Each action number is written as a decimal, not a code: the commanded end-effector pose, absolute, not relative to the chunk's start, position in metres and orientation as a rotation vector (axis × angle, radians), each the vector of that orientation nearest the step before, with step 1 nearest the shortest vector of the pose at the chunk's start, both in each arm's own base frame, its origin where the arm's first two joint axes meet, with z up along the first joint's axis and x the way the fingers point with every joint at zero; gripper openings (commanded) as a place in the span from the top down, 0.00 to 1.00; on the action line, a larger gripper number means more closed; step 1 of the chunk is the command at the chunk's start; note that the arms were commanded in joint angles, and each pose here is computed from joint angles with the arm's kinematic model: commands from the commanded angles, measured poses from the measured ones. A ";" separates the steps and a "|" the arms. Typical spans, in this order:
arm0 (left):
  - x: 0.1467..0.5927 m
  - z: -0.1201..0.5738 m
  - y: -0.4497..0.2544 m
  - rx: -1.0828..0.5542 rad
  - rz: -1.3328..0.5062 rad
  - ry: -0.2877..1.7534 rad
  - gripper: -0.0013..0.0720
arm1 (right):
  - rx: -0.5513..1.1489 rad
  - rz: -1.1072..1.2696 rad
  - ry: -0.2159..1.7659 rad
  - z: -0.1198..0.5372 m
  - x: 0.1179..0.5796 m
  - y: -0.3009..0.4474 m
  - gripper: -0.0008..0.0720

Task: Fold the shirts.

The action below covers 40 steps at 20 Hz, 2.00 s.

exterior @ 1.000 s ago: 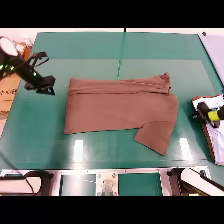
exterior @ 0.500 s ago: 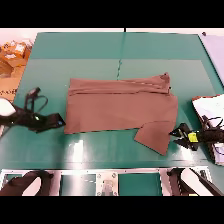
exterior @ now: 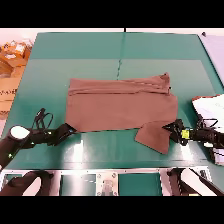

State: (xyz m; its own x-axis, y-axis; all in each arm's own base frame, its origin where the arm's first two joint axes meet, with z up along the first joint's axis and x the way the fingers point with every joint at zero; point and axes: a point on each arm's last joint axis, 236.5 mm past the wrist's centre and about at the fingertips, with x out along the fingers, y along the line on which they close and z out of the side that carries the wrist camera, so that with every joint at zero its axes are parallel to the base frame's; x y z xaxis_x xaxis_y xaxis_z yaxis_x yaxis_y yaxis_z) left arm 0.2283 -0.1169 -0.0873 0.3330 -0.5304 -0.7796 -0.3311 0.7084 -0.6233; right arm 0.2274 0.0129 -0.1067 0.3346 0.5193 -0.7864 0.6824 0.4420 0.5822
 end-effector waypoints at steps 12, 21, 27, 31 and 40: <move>0.283 -0.074 -0.157 -0.791 -0.263 1.070 0.95 | 1.221 -0.039 1.339 -0.096 0.225 0.031 0.34; 0.265 -0.079 -0.129 -0.472 -0.235 1.253 0.95 | 1.183 0.058 1.406 -0.073 0.221 0.036 0.96; 0.257 -0.060 -0.093 -0.226 -0.183 1.368 0.95 | 1.033 -0.146 1.559 -0.086 0.176 0.010 0.97; 0.277 -0.029 -0.093 -0.163 -0.218 1.315 0.95 | 1.067 -0.050 1.363 -0.045 0.216 0.016 0.97; 0.393 0.006 -0.110 -0.174 -0.238 1.129 0.95 | 0.992 0.118 1.064 0.037 0.356 0.006 0.96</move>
State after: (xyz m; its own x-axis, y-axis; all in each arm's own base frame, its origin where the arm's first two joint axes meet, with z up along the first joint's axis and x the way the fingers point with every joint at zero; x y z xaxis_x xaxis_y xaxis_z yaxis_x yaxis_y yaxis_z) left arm 0.3549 -0.1044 0.0053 0.3913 -0.2733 -0.8787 0.0910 0.9617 -0.2586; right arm 0.3098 0.0077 0.0176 0.4582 0.5252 -0.7171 0.4163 0.5860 0.6952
